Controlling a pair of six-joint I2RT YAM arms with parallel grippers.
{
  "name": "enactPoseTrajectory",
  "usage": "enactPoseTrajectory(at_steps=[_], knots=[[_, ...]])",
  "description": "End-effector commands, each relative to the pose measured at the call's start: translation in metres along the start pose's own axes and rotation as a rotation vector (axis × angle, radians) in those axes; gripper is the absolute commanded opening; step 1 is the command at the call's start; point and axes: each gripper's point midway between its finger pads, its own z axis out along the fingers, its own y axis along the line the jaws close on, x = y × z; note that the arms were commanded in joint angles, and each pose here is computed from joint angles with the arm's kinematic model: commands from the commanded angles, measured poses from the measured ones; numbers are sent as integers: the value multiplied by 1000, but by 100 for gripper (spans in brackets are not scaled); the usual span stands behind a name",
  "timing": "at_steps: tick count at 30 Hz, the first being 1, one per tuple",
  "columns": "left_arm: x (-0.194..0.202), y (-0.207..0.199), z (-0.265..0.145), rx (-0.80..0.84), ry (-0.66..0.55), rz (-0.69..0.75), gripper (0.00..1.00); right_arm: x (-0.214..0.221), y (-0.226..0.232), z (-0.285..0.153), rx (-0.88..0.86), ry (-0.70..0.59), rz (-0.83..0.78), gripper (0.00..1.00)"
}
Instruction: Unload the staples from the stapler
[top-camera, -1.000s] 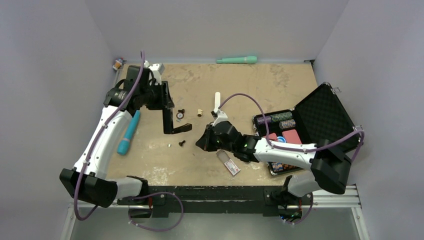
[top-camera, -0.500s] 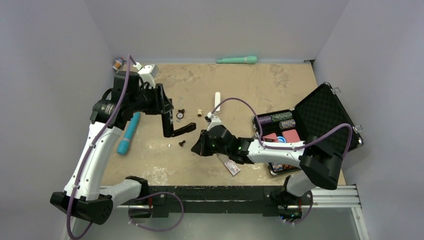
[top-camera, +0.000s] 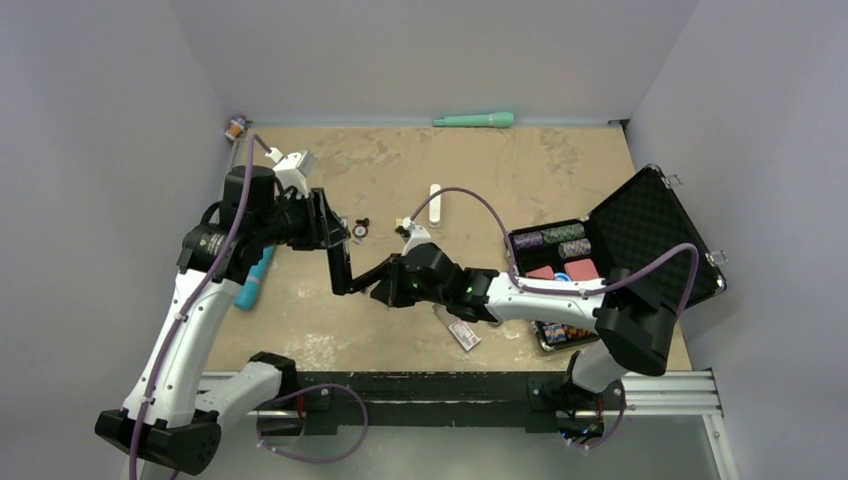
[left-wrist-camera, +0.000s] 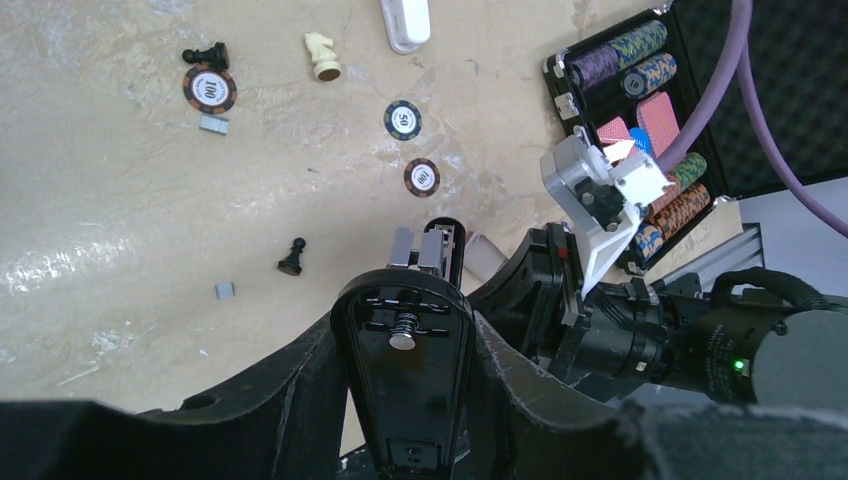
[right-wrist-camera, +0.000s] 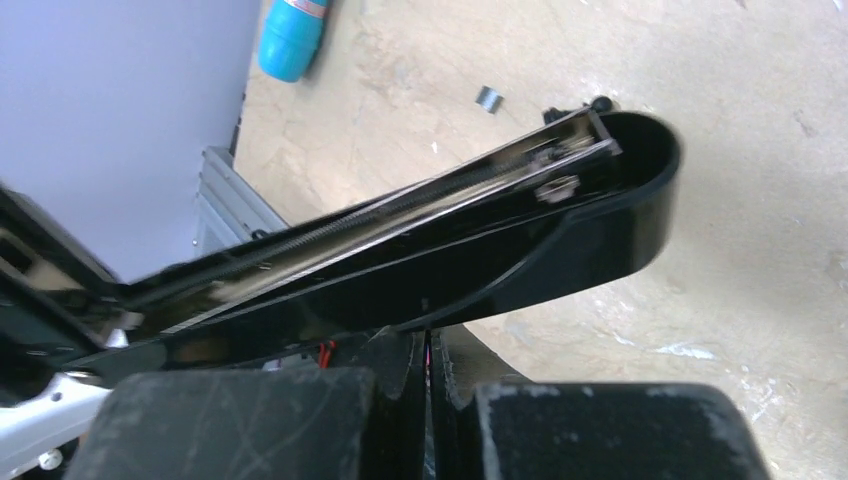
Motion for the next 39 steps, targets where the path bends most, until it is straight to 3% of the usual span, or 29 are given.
enactPoseTrajectory(at_steps=[1, 16, 24, 34, 39], knots=[[-11, -19, -5, 99, -67, -7, 0, -27, 19, -1, 12, -61, -31, 0], [2, -16, 1, 117, -48, -18, 0, -49, 30, -25, 9, -128, -45, 3], [7, -29, 2, 204, -37, -13, 0, -47, 39, -55, -104, -156, -65, 47], [7, -65, -12, 406, -24, -15, 0, -47, 65, -111, -353, -223, -92, 74], [3, -80, -23, 487, -33, -23, 0, -53, 71, -131, -408, -265, -104, 75]])
